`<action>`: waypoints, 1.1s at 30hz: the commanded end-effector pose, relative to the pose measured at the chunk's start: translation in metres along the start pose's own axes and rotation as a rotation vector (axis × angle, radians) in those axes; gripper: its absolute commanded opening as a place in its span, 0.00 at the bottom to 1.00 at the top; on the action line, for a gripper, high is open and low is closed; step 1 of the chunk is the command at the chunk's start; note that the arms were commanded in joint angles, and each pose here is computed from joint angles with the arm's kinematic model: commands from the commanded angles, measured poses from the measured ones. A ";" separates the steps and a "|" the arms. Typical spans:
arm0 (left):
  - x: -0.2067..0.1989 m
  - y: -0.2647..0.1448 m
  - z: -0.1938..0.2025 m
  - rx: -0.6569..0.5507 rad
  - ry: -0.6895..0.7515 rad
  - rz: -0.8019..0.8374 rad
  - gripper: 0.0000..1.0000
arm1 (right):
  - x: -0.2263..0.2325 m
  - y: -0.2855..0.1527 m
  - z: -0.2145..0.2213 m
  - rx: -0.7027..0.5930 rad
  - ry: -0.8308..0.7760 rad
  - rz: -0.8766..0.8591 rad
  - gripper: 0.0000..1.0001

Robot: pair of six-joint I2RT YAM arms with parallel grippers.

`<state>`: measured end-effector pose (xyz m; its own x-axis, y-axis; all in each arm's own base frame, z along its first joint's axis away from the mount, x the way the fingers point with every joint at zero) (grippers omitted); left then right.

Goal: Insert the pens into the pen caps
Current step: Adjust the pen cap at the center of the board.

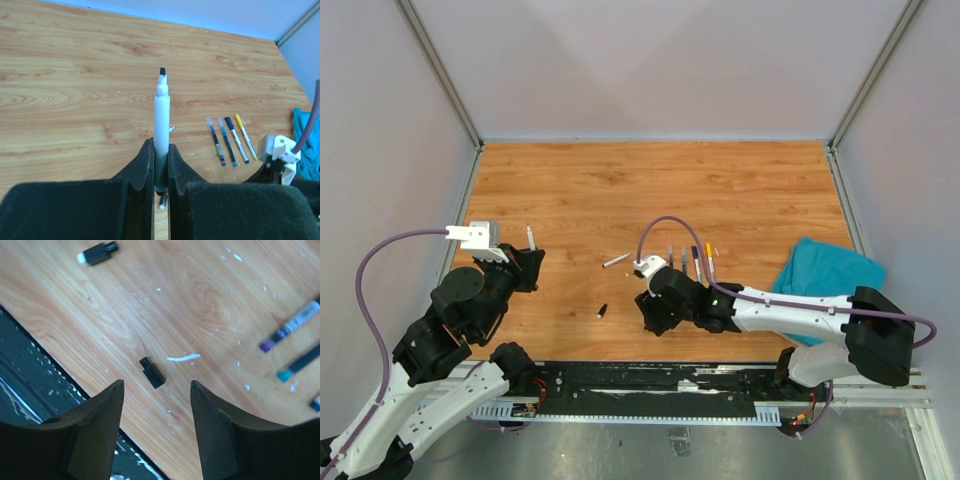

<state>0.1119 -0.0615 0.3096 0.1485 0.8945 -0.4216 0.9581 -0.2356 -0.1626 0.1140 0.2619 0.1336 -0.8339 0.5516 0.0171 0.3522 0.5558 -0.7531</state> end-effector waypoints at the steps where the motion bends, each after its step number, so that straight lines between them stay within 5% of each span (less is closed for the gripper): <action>1: -0.001 0.000 -0.005 -0.036 -0.005 0.004 0.00 | -0.001 -0.002 -0.002 -0.107 0.404 0.115 0.57; 7: 0.001 -0.002 -0.005 -0.046 -0.013 0.003 0.01 | -0.001 -0.008 -0.006 -0.218 0.615 0.199 0.64; 17: 0.001 -0.002 -0.005 -0.050 -0.014 0.002 0.00 | -0.003 -0.005 -0.008 -0.060 0.866 0.460 0.67; 33: 0.001 -0.002 -0.005 -0.047 -0.010 0.005 0.01 | 0.025 0.025 -0.021 0.198 0.854 0.554 0.67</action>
<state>0.1105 -0.0589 0.3110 0.1437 0.8930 -0.4266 0.9623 -0.2267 -0.1504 0.1237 0.3050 0.1315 0.0338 0.9910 0.1293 0.4968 0.0956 -0.8626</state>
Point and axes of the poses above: each gripper's point midway between its finger pads, its own y axis out along the fingers, its own x axis along the line the jaws close on, z = x × y, the point moved 8 cm from there along -y, back along the fingers, and after that the axes turned 6 degrees about -y, right-handed, at the moved point
